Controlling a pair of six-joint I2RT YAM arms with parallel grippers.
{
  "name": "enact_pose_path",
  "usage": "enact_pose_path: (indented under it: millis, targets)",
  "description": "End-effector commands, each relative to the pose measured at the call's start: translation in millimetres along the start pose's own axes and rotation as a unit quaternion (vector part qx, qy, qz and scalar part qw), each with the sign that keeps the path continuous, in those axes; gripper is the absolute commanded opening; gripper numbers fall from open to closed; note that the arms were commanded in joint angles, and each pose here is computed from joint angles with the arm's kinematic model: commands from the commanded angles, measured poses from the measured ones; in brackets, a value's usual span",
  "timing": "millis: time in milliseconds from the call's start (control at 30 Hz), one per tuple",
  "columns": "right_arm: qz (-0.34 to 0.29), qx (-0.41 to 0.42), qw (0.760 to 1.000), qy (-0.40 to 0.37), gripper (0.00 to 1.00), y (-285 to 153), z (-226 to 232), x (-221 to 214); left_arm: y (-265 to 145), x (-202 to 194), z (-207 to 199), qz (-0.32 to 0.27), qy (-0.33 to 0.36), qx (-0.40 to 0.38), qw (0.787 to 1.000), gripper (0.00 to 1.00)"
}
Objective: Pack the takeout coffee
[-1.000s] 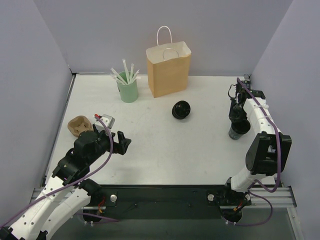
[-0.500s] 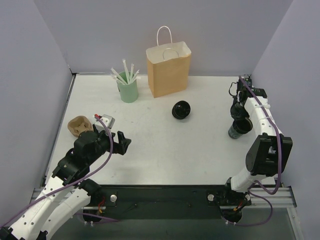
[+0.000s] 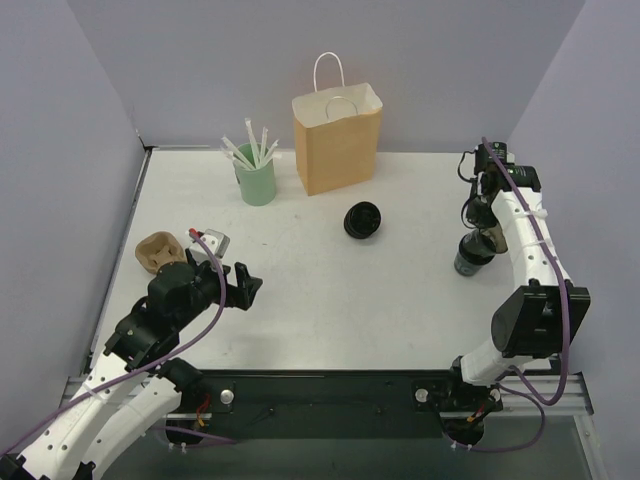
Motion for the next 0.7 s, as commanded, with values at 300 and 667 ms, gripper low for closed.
enact_pose_path:
  millis: [300,667]
  targets:
    - [-0.061,-0.006,0.997,-0.045,0.0,-82.7,7.6,10.0,-14.0,22.8,-6.6,-0.05,0.001,-0.002,0.999,0.94]
    - [-0.108,0.101,0.986,-0.077,0.14,-80.0,63.9,-17.7,-25.6,30.3,2.4,-0.099,-0.015,0.028,0.995,0.94]
Point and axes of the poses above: each gripper's point midway between its finger pads, its own y axis out along the fingers, its own z axis along the line the jaws close on, x = y × z, the point moved 6 cm from there along -y, back along the fingers, and after that the axes turned 15 degrees about -y, right-handed, at the moved point
